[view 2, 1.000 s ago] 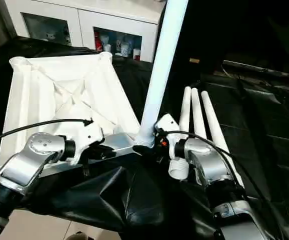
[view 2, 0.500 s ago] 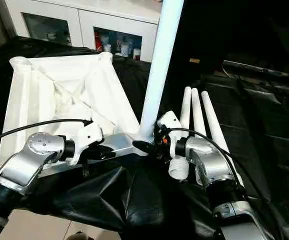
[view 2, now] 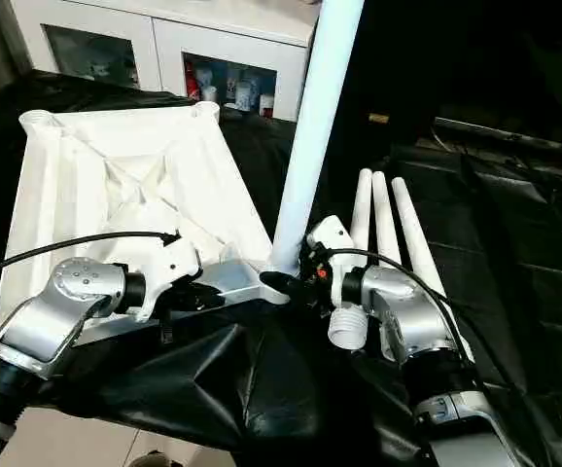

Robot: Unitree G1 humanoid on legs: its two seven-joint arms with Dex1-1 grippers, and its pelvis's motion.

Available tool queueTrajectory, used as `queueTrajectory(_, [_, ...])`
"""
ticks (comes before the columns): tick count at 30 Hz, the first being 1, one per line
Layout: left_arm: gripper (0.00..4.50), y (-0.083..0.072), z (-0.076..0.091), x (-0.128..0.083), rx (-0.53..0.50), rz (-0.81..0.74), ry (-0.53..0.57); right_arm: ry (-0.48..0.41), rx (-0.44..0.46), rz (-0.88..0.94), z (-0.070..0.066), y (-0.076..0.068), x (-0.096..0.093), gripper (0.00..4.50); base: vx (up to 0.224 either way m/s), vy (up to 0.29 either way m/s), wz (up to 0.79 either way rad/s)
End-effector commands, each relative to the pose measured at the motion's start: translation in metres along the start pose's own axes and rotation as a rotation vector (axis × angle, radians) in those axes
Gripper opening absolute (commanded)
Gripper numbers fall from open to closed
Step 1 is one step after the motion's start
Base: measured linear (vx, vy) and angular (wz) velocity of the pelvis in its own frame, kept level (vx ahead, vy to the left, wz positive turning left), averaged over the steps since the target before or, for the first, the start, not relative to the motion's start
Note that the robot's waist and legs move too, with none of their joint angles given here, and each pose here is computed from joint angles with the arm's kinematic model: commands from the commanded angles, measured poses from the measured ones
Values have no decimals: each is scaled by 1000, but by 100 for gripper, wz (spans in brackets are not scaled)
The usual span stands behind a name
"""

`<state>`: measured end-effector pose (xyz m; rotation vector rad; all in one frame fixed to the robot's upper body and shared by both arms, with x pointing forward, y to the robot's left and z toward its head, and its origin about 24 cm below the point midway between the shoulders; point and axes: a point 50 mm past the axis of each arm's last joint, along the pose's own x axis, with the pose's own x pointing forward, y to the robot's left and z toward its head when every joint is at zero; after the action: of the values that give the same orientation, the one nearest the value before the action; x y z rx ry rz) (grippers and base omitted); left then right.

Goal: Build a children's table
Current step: Insert table leg to table base

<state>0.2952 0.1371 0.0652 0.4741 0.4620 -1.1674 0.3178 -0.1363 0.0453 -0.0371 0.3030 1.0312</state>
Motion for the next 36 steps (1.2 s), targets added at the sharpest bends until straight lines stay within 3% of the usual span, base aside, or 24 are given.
queueTrajectory(1, [0, 5, 18, -2, 58, 20, -70, -9, 14, -18, -4, 0, -1, 275, 0, 0, 0])
queueTrajectory(6, [0, 15, 17, 5, -29, 149, -75, -5, 120, -290, -18, -12, 8, 275, 0, 0, 0])
queueTrajectory(7, [0, 22, 16, 11, -64, 225, -67, 0, 197, -401, -25, -15, 14, 274, 0, 0, 0])
queueTrajectory(13, [0, 30, 25, 43, -191, 442, -35, 39, 367, -686, -37, -9, 44, 274, 0, 0, 0])
queueTrajectory(15, [0, 26, 35, 60, -193, 496, -16, 41, 371, -723, -31, 0, 64, 274, 0, 0, 0])
queueTrajectory(23, [0, 23, 45, 68, -204, 495, -40, 32, 367, -681, -21, 11, 82, 274, 0, 0, 0])
queueTrajectory(24, [0, 23, 44, 68, -203, 491, -40, 27, 374, -682, -21, 10, 83, 330, 0, 0, 0])
queueTrajectory(30, [0, 22, 42, 66, -205, 476, -39, 0, 382, -660, -16, 9, 84, 379, 0, 0, 0])
queueTrajectory(36, [0, 19, 42, 64, -196, 450, -42, -53, 330, -624, -2, 2, 82, 430, 0, 0, 0])
